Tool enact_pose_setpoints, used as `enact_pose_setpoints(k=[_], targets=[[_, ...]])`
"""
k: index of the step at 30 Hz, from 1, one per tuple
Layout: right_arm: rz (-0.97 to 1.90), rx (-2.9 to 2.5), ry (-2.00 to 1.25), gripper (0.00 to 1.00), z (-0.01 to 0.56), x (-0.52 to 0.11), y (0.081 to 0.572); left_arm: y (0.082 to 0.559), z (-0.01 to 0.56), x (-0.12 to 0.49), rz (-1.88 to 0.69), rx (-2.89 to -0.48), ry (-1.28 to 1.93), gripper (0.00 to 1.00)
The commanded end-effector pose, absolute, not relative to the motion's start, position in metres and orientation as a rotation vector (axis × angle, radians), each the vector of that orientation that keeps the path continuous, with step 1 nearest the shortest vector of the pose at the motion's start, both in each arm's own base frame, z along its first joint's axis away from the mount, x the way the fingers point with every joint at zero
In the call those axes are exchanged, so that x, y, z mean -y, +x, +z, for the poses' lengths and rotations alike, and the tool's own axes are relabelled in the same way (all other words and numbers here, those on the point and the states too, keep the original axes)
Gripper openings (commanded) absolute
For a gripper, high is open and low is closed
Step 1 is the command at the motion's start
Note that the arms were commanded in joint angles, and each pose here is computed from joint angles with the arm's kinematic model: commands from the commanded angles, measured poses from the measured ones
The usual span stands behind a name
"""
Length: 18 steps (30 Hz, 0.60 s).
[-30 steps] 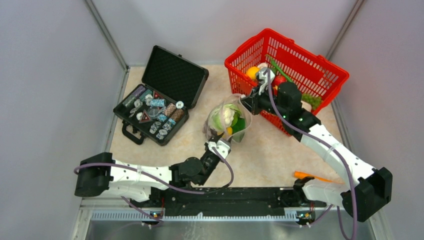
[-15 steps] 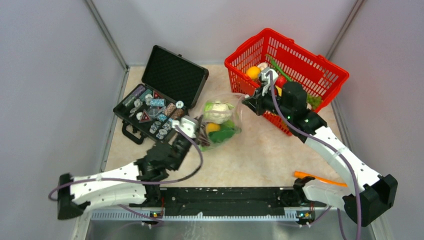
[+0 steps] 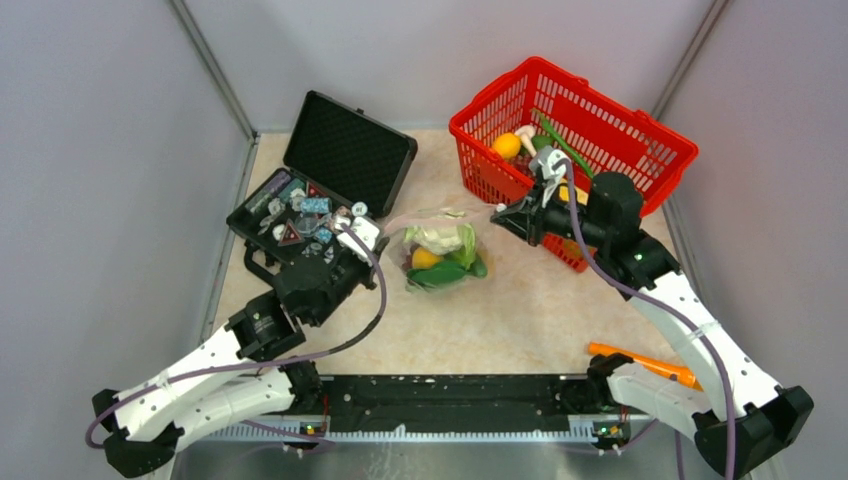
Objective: Place the food in the zip-top bag and seal the zipper
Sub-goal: Adjust the zipper food storage bag at the center of the board.
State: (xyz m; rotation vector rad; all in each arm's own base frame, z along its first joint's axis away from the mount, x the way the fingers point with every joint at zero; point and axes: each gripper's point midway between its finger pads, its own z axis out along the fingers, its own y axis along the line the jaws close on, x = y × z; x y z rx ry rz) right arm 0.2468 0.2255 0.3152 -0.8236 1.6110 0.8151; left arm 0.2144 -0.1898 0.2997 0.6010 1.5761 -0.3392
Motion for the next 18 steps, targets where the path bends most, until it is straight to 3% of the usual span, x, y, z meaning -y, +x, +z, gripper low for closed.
enact_pose_setpoints(k=[1,6,7,8,10,13,18], targets=[[0.886,-1.467,-0.879,0.00,0.340,-0.230,0.234,0.214,0.294,0.186,-0.383,-1.595,0.553,0.00],[0.962,-1.480,-0.943,0.00,0.323,-0.238,0.223,0.226,0.284,0.186,-0.359,-1.634,0.499,0.00],[0.966,-1.485,-0.944,0.00,0.323,-0.238,0.223,0.230,0.285,0.183,-0.339,-1.642,0.478,0.06],[0.966,-1.495,-0.939,0.00,0.322,-0.238,0.225,0.232,0.286,0.182,-0.328,-1.647,0.469,0.22],[0.945,-1.516,-0.917,0.00,0.321,-0.237,0.232,0.234,0.297,0.178,-0.326,-1.635,0.450,0.64],[0.928,-1.547,-0.897,0.00,0.318,-0.238,0.242,0.226,0.325,0.182,-0.374,-1.582,0.489,0.96],[0.924,-1.590,-0.851,0.00,0.318,-0.239,0.253,0.197,0.378,0.205,-0.522,-1.453,0.699,0.99]])
